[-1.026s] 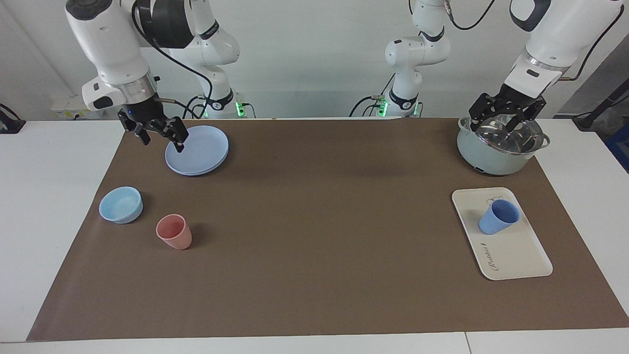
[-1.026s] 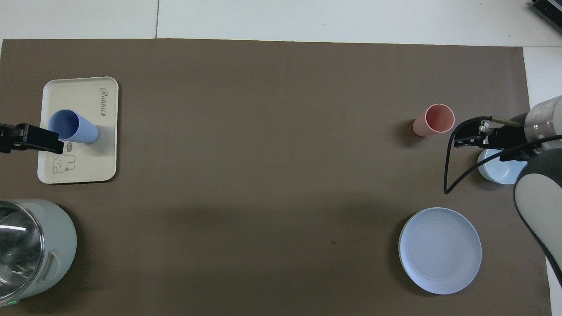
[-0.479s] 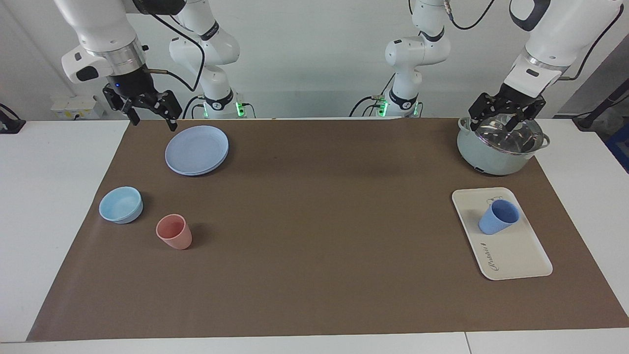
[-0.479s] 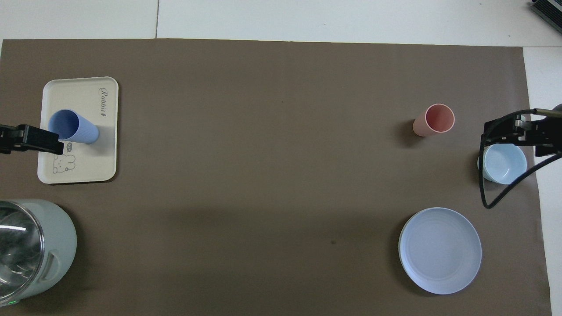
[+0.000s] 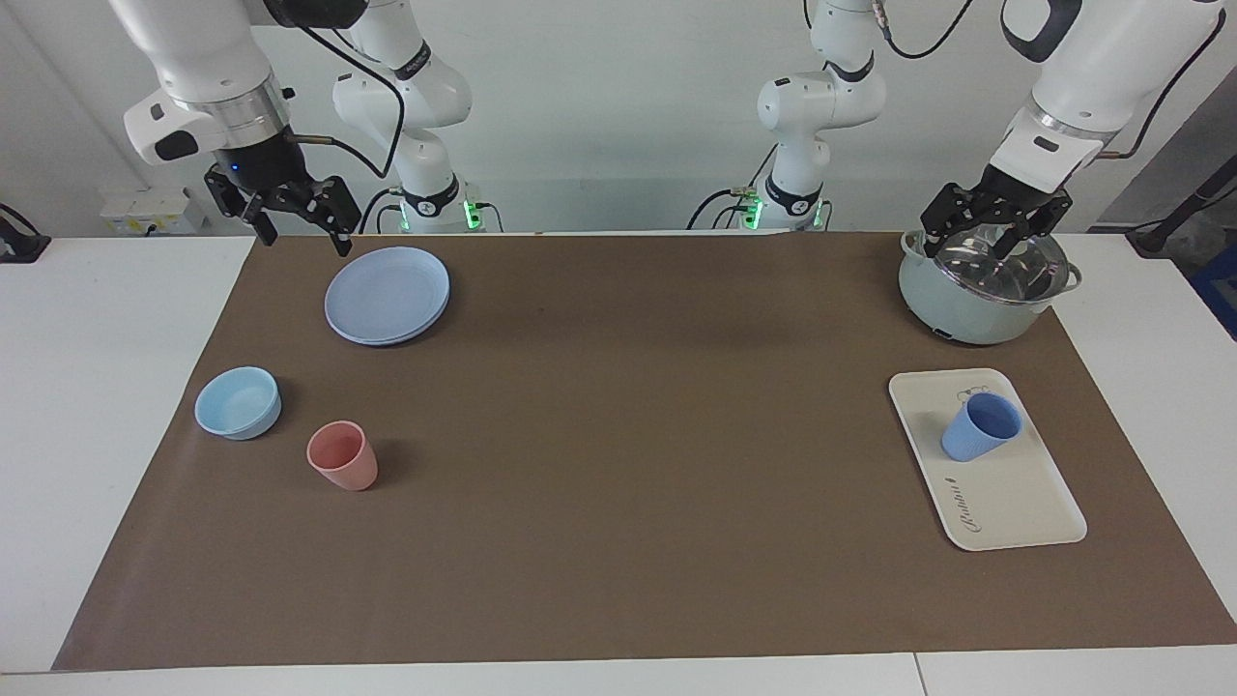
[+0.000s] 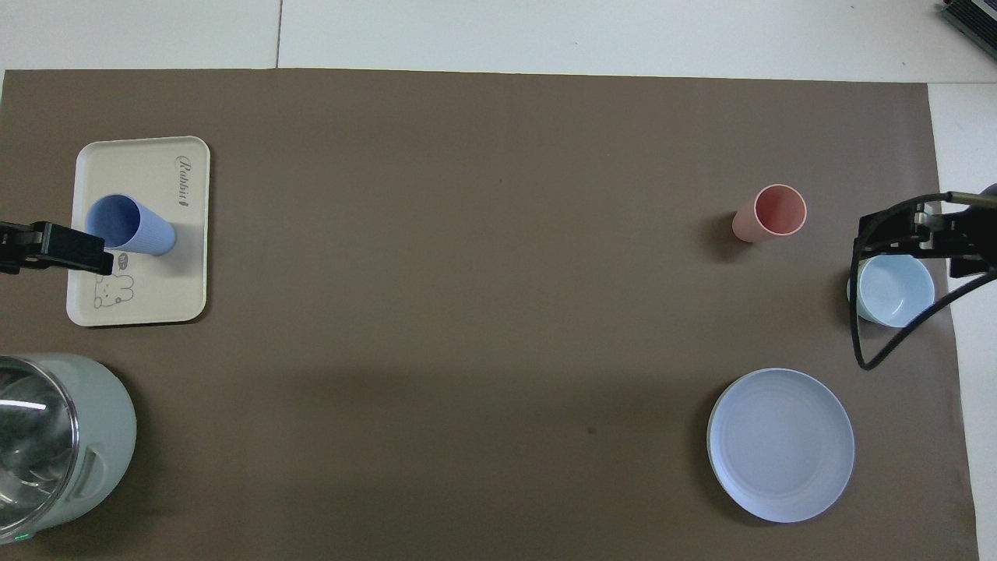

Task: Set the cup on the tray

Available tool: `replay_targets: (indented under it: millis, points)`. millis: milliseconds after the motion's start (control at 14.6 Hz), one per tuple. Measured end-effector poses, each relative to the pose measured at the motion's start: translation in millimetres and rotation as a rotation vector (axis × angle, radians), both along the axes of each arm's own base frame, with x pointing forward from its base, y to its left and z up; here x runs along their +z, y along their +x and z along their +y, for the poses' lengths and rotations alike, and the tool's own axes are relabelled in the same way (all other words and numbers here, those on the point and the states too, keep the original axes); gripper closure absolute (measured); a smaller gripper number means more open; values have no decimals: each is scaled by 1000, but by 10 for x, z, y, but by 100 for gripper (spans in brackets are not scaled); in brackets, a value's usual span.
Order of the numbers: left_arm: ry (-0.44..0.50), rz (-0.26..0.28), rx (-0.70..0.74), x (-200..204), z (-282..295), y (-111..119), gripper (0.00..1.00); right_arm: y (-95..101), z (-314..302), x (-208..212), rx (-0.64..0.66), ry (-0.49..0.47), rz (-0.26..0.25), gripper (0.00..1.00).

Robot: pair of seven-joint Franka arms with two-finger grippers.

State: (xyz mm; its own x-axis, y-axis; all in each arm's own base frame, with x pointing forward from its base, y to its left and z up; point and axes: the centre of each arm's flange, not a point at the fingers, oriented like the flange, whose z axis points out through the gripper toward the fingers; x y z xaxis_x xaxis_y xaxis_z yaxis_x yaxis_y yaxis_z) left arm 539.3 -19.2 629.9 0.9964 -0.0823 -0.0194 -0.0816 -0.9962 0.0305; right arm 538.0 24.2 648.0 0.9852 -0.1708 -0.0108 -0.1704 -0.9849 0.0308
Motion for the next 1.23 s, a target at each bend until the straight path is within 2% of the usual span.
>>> replay_targets:
  millis: [205, 479, 1231]
  points:
    - [0, 1, 0, -6, 0, 0, 0, 16, 60, 4, 11, 7, 5, 0]
    - [0, 1, -1, -5, -3, -4, 0, -17, 54, -19, 10, 7, 41, 0]
    - [-1, 3, -72, -17, -10, -16, 0, -40, 67, -26, 12, 14, 51, 0]
